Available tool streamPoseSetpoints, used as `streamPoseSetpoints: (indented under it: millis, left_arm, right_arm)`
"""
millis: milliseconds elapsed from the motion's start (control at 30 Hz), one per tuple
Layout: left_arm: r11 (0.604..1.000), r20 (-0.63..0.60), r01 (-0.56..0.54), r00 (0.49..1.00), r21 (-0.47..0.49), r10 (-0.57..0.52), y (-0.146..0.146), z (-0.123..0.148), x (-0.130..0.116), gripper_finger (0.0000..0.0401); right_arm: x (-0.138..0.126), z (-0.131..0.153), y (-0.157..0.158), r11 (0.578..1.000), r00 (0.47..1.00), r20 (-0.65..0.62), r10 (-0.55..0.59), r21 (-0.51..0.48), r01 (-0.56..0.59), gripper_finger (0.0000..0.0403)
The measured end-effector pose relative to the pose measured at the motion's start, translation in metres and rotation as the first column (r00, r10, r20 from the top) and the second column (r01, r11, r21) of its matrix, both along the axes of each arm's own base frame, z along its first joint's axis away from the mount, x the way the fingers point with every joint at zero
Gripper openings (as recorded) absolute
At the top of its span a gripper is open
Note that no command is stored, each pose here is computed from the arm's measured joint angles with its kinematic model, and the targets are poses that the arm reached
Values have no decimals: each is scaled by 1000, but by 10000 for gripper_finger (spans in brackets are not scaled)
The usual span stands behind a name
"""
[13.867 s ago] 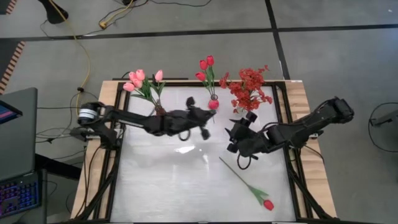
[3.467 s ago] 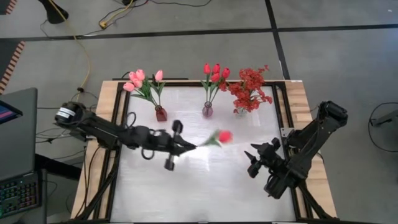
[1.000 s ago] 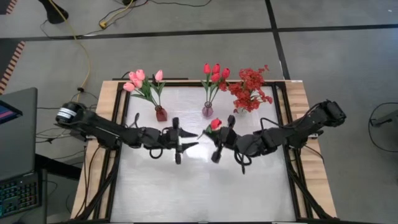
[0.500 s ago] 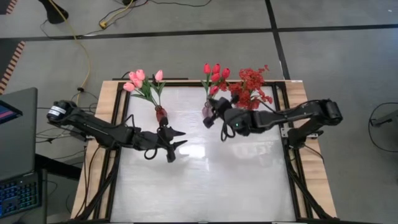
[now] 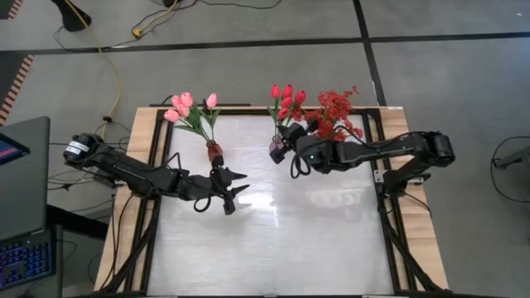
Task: Sort flowers into vase by color
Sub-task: Put the red tulip into the purple vase
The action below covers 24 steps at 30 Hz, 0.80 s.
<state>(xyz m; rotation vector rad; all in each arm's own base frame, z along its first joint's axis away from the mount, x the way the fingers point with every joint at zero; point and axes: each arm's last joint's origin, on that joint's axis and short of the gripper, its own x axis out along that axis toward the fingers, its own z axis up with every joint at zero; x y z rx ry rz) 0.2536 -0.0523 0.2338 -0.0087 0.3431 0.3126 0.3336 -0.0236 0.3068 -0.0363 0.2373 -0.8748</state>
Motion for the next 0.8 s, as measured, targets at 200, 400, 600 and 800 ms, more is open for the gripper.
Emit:
streamPoseSetpoints:
  millis: [200,400,600,800]
  left_arm:
    - [1000,2,-2,1000,1,2,0,0,0,137]
    - [1000,0,-2,1000,1,2,0,0,0,137]
    - [1000,-1,-2,1000,2,2,0,0,0,137]
    - [1000,-4,-2,1000,2,2,0,0,0,137]
  right_arm:
    - [10,-18,-9,999,999,-34,-9,36,10,22]
    - [21,-42,-13,998,997,-80,-24,60,29,22]
    - [26,-53,-16,996,994,-99,-36,71,43,23]
    - [25,-56,-18,992,995,-82,-56,109,64,23]
